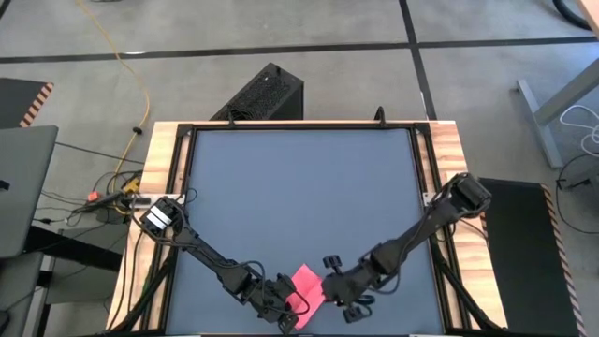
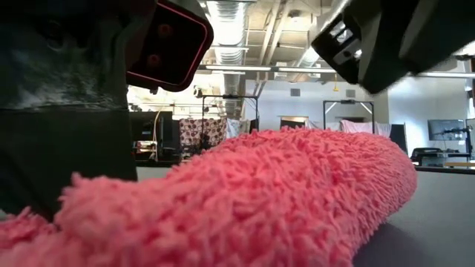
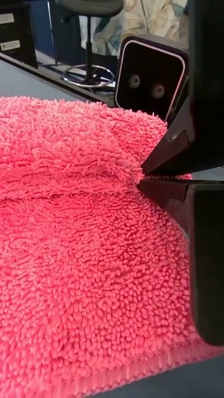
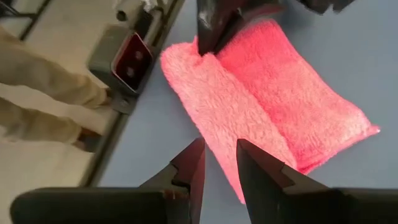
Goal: Roll towel
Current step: Roll the pink towel
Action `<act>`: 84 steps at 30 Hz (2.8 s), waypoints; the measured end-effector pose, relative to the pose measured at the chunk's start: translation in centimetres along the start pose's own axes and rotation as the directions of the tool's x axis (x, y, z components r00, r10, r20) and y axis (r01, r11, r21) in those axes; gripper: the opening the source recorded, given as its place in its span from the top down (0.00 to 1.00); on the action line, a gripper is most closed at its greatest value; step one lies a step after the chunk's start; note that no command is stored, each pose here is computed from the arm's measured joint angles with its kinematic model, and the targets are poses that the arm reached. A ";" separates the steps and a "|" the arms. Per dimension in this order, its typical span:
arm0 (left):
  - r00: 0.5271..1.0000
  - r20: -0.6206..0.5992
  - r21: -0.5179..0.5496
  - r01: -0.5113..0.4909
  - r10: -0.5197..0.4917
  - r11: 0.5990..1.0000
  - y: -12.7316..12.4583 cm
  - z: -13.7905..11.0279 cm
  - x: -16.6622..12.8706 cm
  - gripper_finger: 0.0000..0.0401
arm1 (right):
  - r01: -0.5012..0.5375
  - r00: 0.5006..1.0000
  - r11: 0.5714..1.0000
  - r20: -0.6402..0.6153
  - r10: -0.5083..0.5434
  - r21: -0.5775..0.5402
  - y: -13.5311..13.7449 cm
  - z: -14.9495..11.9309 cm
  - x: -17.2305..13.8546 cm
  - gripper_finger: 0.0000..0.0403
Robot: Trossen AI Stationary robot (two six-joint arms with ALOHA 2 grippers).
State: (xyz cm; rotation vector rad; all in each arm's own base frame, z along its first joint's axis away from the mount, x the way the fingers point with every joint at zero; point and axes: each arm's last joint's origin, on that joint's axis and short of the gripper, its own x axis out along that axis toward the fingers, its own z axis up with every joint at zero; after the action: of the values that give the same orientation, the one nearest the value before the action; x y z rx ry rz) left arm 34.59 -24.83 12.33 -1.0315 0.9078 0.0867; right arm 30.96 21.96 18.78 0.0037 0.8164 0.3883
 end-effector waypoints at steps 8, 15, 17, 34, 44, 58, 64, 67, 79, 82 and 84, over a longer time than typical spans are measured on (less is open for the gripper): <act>1.000 -0.006 -0.002 0.009 -0.009 1.000 -0.1 0.1 0.0 1.00 | 0.039 0.997 0.999 -0.058 -0.041 -0.035 -0.4 -1.3 2.0 0.71; 1.000 -0.008 -0.004 0.014 -0.014 1.000 -0.1 0.1 0.0 1.00 | 0.067 0.996 0.990 -0.054 -0.074 -0.123 -0.5 -1.3 2.0 0.71; 1.000 -0.008 -0.003 0.014 -0.014 1.000 -0.1 0.1 0.0 1.00 | 0.066 0.996 0.989 -0.056 -0.074 -0.132 -0.5 -1.3 2.0 0.71; 1.000 -0.010 -0.002 0.017 -0.017 1.000 -0.1 0.1 0.0 1.00 | 0.111 0.989 0.984 -0.080 -0.123 -0.136 -1.0 -1.8 2.3 0.71; 0.999 -0.005 -0.005 0.036 -0.036 0.999 -0.3 0.1 0.0 1.00 | 0.105 0.986 0.989 -0.117 -0.117 -0.104 -1.1 -2.9 4.1 0.71; 0.999 -0.006 0.020 0.034 -0.034 0.999 -0.3 0.2 0.0 1.00 | 0.072 0.983 0.994 -0.162 -0.085 -0.082 -1.9 -3.0 4.3 0.71; 0.999 0.021 0.022 0.028 -0.028 0.999 -0.2 0.3 0.0 1.00 | 0.084 0.982 0.993 -0.162 -0.097 -0.087 -2.1 -3.0 4.3 0.71; 1.000 0.017 0.024 0.024 -0.024 0.999 -0.2 0.1 0.0 1.00 | 0.096 0.981 0.991 -0.160 -0.110 -0.091 -2.1 -3.0 4.3 0.71; 0.999 0.018 0.070 0.043 -0.044 0.997 -0.9 -1.9 -0.6 1.00 | 0.108 0.980 0.991 -0.161 -0.119 -0.073 -2.2 -3.1 4.3 0.71; 0.994 0.014 0.095 0.110 -0.112 0.989 -1.6 -2.0 -0.7 0.96 | 0.109 0.980 0.992 -0.161 -0.119 -0.069 -2.2 -3.1 4.3 0.71; 0.989 0.006 0.103 0.146 -0.147 0.984 -1.9 -2.1 -0.8 0.90 | 0.110 0.980 0.992 -0.161 -0.120 -0.069 -2.2 -3.1 4.3 0.71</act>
State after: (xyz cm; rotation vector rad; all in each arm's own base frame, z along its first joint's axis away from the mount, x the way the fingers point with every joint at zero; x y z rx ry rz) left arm 33.74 -27.22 13.80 -0.9978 0.8133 -0.0758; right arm 32.19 20.96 13.25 -0.1323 0.9639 0.3062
